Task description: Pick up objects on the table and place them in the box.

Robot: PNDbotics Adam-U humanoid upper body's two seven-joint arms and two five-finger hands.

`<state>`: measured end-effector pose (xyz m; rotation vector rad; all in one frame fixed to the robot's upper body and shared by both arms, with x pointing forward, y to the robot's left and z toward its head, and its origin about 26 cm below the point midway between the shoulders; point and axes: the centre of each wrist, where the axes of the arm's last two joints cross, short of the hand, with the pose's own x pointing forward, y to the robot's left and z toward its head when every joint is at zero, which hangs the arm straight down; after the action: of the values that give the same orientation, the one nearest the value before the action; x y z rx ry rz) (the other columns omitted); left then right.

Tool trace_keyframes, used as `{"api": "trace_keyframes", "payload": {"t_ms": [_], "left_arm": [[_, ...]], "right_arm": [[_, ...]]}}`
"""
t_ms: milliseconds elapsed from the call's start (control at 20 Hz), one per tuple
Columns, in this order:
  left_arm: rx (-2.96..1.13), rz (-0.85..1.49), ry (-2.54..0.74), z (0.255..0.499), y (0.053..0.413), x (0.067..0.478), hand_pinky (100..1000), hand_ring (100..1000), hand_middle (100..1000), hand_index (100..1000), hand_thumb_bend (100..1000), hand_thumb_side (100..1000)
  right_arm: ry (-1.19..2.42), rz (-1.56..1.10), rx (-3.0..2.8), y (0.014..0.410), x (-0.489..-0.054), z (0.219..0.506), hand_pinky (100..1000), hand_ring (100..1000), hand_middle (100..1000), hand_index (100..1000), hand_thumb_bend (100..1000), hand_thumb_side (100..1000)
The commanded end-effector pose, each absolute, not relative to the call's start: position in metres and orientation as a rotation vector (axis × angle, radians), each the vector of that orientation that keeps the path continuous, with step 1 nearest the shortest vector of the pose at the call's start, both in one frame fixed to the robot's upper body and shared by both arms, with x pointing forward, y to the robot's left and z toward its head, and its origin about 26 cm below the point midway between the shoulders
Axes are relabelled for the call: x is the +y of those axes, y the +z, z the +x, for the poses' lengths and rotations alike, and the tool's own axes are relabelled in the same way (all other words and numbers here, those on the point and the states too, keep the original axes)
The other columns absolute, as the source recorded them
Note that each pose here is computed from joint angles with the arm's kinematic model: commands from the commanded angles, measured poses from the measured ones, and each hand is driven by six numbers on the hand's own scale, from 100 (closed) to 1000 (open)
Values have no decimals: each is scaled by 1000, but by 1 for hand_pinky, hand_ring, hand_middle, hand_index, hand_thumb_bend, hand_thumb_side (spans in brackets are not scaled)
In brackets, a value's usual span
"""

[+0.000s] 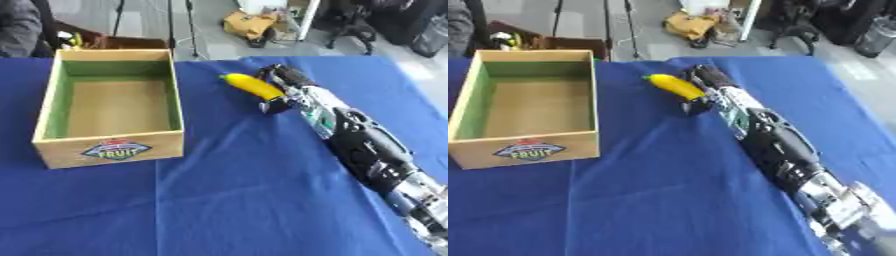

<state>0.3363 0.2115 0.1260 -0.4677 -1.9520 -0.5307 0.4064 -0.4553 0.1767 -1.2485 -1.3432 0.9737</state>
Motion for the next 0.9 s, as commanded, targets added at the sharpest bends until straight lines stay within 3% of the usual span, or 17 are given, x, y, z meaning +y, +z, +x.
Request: {"api": "trace_keyframes", "payload": {"t_ms": [50,900], "left_arm": [[-1980,-466,-531,335,133,212,602,799,604,609,167,1000],[-1974,-464,-523,335,132,213,602,800,605,609,170,1000]], "right_arm": [[925,-1299,-1397,194,-460,403,287,287,629,826,107,100],[873,-1296,-1625,245,-431,401,280,281,619,815,100,100]]}}
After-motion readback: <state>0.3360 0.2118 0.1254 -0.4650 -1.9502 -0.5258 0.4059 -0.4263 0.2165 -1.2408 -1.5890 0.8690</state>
